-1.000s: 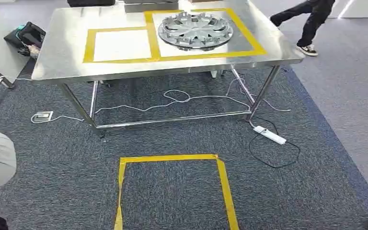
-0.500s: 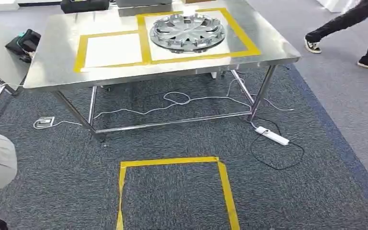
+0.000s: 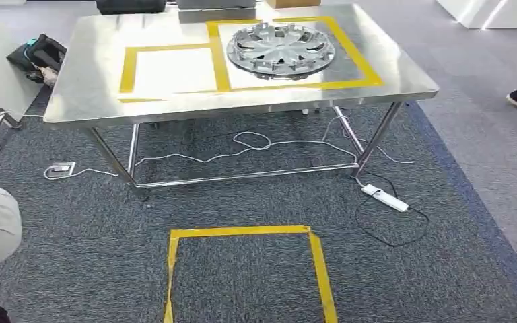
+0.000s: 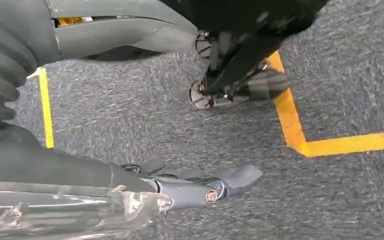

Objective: Take the parts from the cabinet and place them on the table.

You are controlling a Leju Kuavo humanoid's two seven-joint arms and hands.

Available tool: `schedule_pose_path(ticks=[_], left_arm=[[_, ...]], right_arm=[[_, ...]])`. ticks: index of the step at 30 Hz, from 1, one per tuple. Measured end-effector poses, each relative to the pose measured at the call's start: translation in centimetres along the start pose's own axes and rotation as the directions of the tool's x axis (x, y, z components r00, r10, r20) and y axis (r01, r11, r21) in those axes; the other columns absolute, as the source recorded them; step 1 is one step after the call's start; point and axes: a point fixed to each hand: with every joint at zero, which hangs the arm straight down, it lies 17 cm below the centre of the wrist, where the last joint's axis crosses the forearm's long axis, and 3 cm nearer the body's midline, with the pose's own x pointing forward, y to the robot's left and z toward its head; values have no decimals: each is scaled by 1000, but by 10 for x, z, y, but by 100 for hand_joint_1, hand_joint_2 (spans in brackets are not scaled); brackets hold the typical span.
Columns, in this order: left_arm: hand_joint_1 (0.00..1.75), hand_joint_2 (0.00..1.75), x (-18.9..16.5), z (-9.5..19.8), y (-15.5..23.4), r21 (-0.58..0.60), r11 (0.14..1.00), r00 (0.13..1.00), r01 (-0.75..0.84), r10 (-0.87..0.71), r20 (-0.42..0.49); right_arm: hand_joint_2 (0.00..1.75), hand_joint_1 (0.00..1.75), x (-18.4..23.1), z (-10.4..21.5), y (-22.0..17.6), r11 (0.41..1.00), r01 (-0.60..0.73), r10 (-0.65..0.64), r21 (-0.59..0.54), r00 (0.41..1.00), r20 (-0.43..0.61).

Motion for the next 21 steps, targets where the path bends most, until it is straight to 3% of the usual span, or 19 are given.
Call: schedule_pose_path(ticks=[21], left_arm=[[175,175,1,-1,-1,-3,1000,1000,-2,2,4]], right_arm=[[175,0,0,0,0,1000,1,-1,0,1000,-7]])
